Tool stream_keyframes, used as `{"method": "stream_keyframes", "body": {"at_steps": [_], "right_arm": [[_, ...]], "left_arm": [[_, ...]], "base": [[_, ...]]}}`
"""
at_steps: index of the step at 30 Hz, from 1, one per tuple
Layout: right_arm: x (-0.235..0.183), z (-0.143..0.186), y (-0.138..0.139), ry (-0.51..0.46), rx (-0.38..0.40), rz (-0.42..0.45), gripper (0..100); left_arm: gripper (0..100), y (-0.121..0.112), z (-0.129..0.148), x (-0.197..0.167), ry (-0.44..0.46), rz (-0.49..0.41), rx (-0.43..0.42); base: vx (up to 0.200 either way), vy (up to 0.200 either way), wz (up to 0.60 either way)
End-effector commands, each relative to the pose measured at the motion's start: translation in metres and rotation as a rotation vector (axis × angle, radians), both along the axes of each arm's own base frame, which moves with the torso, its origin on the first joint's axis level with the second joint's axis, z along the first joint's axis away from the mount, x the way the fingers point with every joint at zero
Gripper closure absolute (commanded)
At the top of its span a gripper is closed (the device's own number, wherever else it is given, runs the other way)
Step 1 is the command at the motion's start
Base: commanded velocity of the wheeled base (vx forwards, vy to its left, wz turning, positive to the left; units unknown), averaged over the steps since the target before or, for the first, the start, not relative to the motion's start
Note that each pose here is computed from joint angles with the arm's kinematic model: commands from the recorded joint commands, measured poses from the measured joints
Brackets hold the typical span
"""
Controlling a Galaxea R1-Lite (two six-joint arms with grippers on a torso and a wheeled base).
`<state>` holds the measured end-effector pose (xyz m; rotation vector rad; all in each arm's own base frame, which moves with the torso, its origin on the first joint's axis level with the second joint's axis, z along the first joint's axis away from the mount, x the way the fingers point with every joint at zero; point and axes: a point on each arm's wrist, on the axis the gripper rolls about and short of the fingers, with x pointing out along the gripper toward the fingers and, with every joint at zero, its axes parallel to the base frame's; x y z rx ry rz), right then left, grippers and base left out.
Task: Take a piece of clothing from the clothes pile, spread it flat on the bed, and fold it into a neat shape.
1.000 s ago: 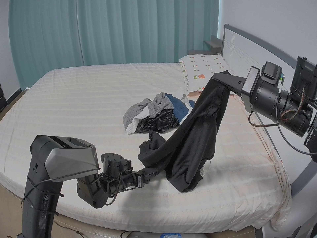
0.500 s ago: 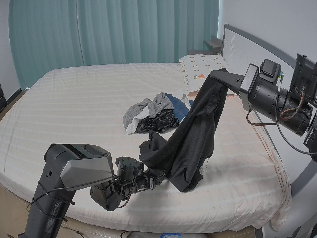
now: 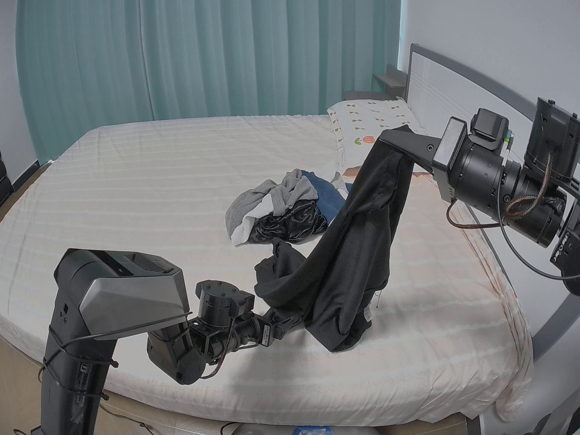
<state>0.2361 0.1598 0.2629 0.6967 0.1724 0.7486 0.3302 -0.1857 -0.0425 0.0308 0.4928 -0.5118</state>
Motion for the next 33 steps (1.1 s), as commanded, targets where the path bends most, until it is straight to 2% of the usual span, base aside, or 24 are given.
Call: {"method": "stream_keyframes", "body": {"at_steps": [1, 10, 13, 25, 26, 33], "right_arm": [[0.002, 0.002, 0.002, -0.007, 0.004, 0.004, 100], [0.0, 0.013, 0.005, -0.035, 0.023, 0.013, 100], [-0.001, 0.012, 0.007, -0.033, 0.022, 0.019, 100], [-0.005, 0.019, 0.008, -0.054, 0.038, 0.027, 100], [-0.004, 0.019, 0.008, -0.053, 0.037, 0.027, 100], [-0.002, 0.013, 0.008, -0.038, 0.026, 0.021, 100]], "left_arm": [[0, -0.005, -0.009, 0.003, 0.001, -0.008, 0.007], [0, -0.014, -0.031, 0.014, 0.0, -0.007, 0.01], [0, -0.022, -0.031, 0.02, -0.024, -0.009, -0.006], [0, -0.027, -0.031, 0.024, -0.048, 0.026, 0.014], [100, -0.027, -0.031, 0.024, -0.047, 0.026, 0.014], [100, -0.021, -0.032, 0.024, -0.015, 0.057, -0.011]], "base": [[0.0, 0.0, 0.0], [0.0, 0.0, 0.0], [0.0, 0.0, 0.0], [0.0, 0.0, 0.0], [0.0, 0.0, 0.0], [0.0, 0.0, 0.0]]}}
